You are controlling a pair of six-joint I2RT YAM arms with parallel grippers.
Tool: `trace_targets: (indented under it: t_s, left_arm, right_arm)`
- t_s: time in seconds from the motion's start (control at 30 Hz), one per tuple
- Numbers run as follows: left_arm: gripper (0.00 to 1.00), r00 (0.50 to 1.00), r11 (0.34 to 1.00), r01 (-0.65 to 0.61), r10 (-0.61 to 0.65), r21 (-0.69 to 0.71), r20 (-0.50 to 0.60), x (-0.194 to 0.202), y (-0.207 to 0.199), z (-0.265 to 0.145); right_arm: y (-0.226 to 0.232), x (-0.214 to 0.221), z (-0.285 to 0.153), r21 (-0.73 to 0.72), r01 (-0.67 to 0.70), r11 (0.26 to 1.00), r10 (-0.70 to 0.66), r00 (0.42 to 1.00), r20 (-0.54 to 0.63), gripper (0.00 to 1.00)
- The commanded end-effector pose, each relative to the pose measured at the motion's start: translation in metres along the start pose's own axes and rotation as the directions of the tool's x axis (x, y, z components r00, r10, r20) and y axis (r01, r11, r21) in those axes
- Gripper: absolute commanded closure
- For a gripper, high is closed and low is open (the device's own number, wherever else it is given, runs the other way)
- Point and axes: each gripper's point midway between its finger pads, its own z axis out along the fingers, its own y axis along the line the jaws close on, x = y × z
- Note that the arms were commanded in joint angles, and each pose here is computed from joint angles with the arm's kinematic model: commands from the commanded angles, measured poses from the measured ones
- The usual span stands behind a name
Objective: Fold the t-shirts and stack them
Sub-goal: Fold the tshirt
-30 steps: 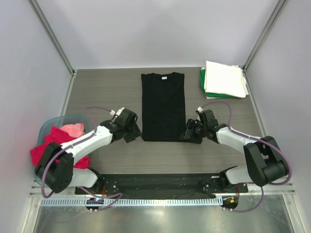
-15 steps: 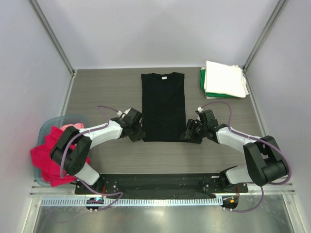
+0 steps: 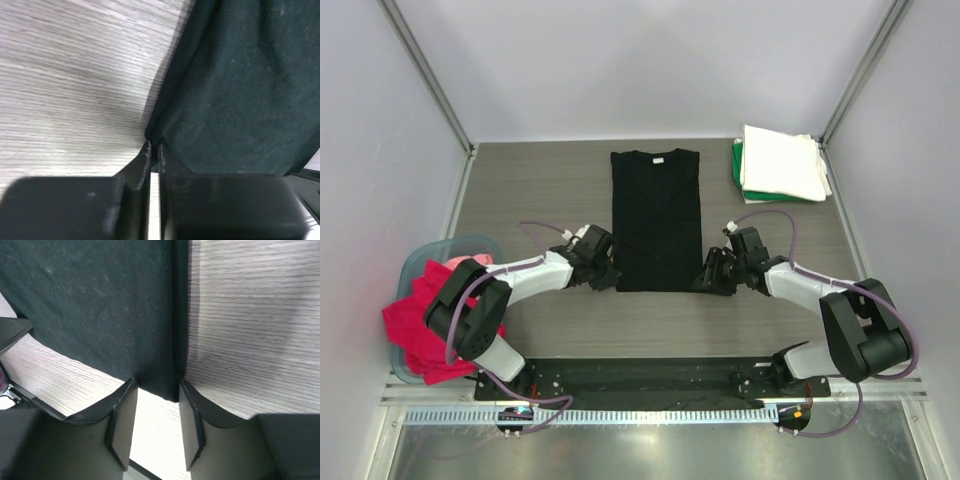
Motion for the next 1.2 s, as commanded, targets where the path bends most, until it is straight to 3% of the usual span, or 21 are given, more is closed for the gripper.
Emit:
trace_targets:
  t_s: [0.0, 0.13, 0.23, 0.57, 0.9, 1.07, 1.17]
  left_arm:
    - [1.00, 0.999, 0.996, -0.017, 0.014, -0.085, -0.037, 0.016, 0.026, 0.013]
    - [1.00, 0.999, 0.997, -0.028, 0.025, -0.076, -0.045, 0.022, 0.022, 0.012]
    - [1.00, 0.998, 0.998, -0.038, 0.035, -0.051, -0.048, 0.029, 0.013, 0.006]
    - [1.00, 0.994, 0.995, -0.099, 0.098, -0.024, -0.043, 0.060, 0.000, -0.050]
    - [1.00, 0.991, 0.990, -0.135, 0.136, 0.032, -0.006, 0.095, -0.014, -0.130]
    - [1.00, 0.990, 0.990, -0.139, 0.138, 0.036, 0.037, 0.081, -0.021, -0.164]
    - [1.00, 0.983, 0.988, -0.146, 0.140, 0.042, 0.120, 0.059, -0.029, -0.182]
  right_arm:
    - [-0.030, 0.024, 0.005, 0.105, -0.014, 0.994, 0.021, 0.998, -0.066, 0.59]
    - [-0.028, 0.027, 0.001, 0.095, -0.029, 0.995, 0.035, 0.997, -0.065, 0.86]
    - [-0.024, 0.025, -0.005, 0.086, -0.026, 0.996, 0.030, 0.998, -0.052, 0.99]
    - [0.003, 0.033, -0.058, -0.004, 0.005, 1.000, -0.005, 1.000, -0.014, 0.99]
    - [0.044, 0.043, -0.133, -0.097, -0.067, 0.993, 0.072, 0.996, 0.052, 0.99]
    - [0.065, 0.025, -0.167, -0.097, -0.022, 0.995, 0.033, 0.993, 0.111, 0.99]
    - [0.071, 0.006, -0.177, -0.053, 0.003, 0.999, 0.006, 0.988, 0.156, 0.99]
